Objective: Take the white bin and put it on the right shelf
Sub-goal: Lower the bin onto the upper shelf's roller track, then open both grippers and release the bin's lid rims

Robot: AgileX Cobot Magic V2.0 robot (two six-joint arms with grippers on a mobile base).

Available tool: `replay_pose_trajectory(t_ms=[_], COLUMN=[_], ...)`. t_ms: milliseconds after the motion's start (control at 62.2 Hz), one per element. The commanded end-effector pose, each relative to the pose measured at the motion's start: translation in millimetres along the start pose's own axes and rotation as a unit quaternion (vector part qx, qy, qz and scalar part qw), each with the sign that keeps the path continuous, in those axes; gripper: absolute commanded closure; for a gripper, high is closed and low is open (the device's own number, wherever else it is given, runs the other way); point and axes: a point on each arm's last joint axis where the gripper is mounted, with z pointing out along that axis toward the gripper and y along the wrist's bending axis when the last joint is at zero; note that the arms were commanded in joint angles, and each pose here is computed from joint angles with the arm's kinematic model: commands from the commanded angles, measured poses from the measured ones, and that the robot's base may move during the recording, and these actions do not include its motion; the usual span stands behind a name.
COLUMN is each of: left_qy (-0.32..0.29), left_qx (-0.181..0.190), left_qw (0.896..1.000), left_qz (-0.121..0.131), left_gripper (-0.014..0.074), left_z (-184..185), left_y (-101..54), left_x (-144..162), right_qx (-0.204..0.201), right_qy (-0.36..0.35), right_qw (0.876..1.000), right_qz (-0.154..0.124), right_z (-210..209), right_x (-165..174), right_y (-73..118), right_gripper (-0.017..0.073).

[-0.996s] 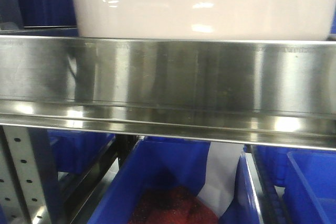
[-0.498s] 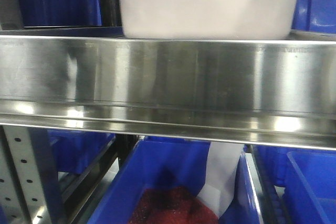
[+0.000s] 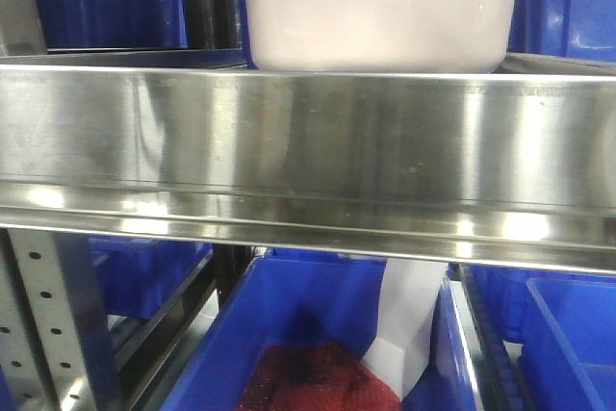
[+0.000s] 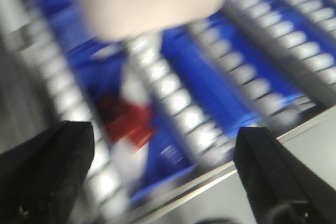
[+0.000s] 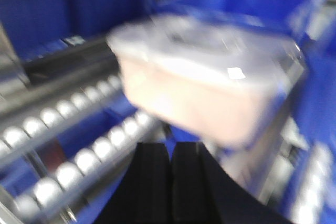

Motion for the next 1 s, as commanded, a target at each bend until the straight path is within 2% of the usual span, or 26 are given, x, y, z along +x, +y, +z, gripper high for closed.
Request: replay_pose_trajectory(t_ms=[0,129,321,482,691,804,980], left_qy=[-0.007,-0.029,-0.090,-0.184,-0.258,-0.256,-0.253], left_qx=[-0.043,-0.124,-0.172,-0.219,-0.258,-0.259,-0.256], left_qw=[0.999,0.992,0.980,0.958,0.931,0.931,0.933], left_qz=[-0.014,-0.026,-0.030,-0.023,-0.018,-0.021,-0.025], left_gripper=[0.0713,0.0713,0.0713,0.0713,0.0713,0.0713,0.0713], left_z=[-19,-26,-20,-15,-6,0,2], left_y=[-9.4,-8.2,-12.5,-15.4,-15.0,-14.8,-14.9], left_x=[14,46,105,155,206,221,223], right_qx=[0.037,0.056,0.085,0.104,0.128,0.137,0.136], right_qy=[-0.042,-0.065,-0.101,-0.154,-0.212,-0.218,-0.219], right_qw=[0.998,0.996,0.991,0.983,0.969,0.966,0.966], right_qz=[0.011,0.013,0.015,0.006,-0.002,0.001,0.001], right_z=[-15,-30,-45,-62,-74,-72,-73], right_x=[5,35,81,108,130,134,134], right_y=[2.0,9.7,15.7,23.2,25.9,23.1,23.3], right_gripper=[0.0482,0.0482,0.0482,0.0482,0.0482,0.0482,0.0482])
